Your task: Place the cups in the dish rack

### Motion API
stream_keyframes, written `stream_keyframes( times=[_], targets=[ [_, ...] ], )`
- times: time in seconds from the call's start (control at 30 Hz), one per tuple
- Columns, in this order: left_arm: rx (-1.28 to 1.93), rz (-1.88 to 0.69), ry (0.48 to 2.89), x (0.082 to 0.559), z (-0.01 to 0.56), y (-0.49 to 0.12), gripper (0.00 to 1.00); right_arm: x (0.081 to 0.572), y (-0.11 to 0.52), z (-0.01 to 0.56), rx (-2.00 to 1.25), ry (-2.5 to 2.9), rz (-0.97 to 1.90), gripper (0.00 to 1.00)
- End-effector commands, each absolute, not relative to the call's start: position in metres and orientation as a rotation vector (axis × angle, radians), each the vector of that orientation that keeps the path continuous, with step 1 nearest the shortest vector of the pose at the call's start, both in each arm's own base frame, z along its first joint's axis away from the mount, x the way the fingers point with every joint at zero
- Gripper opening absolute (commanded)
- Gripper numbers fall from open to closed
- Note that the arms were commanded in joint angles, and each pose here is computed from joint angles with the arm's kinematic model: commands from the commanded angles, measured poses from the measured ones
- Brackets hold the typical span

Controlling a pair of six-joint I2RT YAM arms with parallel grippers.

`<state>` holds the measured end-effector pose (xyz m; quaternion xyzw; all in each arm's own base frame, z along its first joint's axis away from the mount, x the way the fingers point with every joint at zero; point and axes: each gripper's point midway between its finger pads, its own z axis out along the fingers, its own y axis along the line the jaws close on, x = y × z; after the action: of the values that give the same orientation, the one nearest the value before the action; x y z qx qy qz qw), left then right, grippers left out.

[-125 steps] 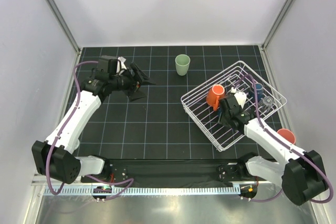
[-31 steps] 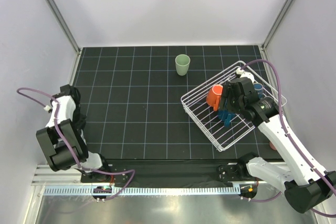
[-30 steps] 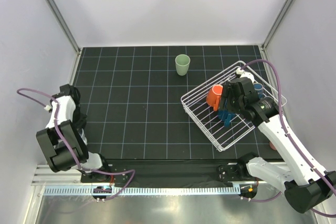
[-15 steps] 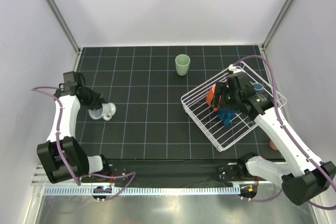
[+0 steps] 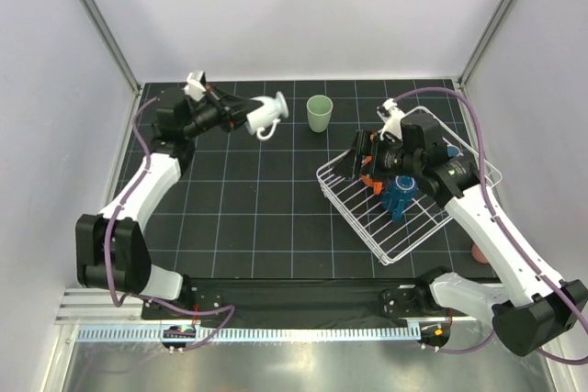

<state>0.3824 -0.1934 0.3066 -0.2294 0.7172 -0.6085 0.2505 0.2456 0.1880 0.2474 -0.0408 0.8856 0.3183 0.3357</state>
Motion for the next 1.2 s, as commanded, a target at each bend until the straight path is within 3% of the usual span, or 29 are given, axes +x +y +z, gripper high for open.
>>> stream_keyframes(
  times=[0.0,0.13,0.4,0.7,0.77,0.8,0.9,0.93,0.97,1.1,1.13,1.17],
  targets=[
    [-0.316,-1.962,1.543,0.355,0.422,-0.222,0.0,0.246,0.224,0.292,-0.229,2.124,1.113,0.92],
    [-0.188,-2.028,1.523,0.333,0.445,-0.266,0.0,0.246,0.242,0.325,-0.299,2.021,1.255,0.92],
    [-0.117,-2.059,1.468,0.307,0.463,-0.292,0.0,0.258,0.255,0.351,-0.252,1.91,1.366,0.89],
    [-0.028,-2.118,1.48,0.28,0.463,-0.327,0.0,0.269,0.266,0.361,-0.186,1.866,1.477,0.73],
    [-0.018,-2.123,1.477,0.277,0.463,-0.329,0.0,0.27,0.267,0.36,-0.175,1.866,1.486,0.65],
    [-0.015,-2.124,1.476,0.276,0.464,-0.328,0.0,0.272,0.267,0.359,-0.161,1.873,1.479,0.54],
    [-0.007,-2.121,1.462,0.272,0.466,-0.326,0.0,0.275,0.267,0.351,-0.14,1.906,1.47,0.33],
    [-0.008,-2.121,1.464,0.272,0.465,-0.325,0.0,0.278,0.266,0.348,-0.124,1.915,1.453,0.08],
    [-0.007,-2.121,1.469,0.271,0.463,-0.325,0.0,0.279,0.265,0.344,-0.114,1.935,1.439,0.04],
    [-0.054,-2.13,1.531,0.277,0.448,-0.329,0.01,0.286,0.258,0.337,-0.11,1.954,1.336,0.04],
    [-0.057,-2.137,1.568,0.277,0.442,-0.332,0.22,0.286,0.255,0.34,-0.114,1.945,1.315,0.04],
    [-0.067,-2.131,1.608,0.279,0.434,-0.333,0.36,0.288,0.251,0.335,-0.096,1.964,1.27,0.04]
  ],
)
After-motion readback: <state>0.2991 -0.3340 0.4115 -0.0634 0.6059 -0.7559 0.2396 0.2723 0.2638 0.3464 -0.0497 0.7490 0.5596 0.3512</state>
